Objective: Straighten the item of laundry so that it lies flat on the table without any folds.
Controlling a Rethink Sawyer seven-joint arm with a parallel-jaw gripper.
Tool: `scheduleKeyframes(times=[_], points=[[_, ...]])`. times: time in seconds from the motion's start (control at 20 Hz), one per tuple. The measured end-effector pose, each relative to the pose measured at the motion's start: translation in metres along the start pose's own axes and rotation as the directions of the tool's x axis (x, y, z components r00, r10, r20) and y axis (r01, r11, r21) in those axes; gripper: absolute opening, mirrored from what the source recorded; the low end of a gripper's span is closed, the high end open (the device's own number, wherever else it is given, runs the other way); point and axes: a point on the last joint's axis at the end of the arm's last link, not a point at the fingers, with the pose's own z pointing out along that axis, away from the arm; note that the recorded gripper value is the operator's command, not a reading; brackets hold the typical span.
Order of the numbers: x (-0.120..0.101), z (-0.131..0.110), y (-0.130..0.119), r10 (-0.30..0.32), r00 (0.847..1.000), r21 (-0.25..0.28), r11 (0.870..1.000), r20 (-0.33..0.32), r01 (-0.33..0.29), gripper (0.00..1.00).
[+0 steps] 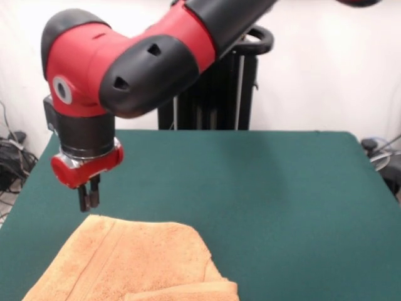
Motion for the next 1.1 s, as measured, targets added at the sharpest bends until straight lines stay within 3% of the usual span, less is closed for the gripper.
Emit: scheduleKeyframes(times=[0.2, 0.5, 0.8, 1.1], points=[[0.008, -0.006, -0.009, 0.032, 0.999, 0.028, 0.999, 0.029, -0.033, 0.00], [0.005, -0.002, -0.014, 0.105, 0.984, 0.055, 0.992, 0.144, -0.113, 0.00], [-0.001, 0.004, -0.017, 0.127, 0.963, 0.064, 0.987, 0.236, -0.146, 0.00], [-0.007, 0.013, -0.014, 0.123, 0.955, 0.064, 0.987, 0.269, -0.145, 0.00]])
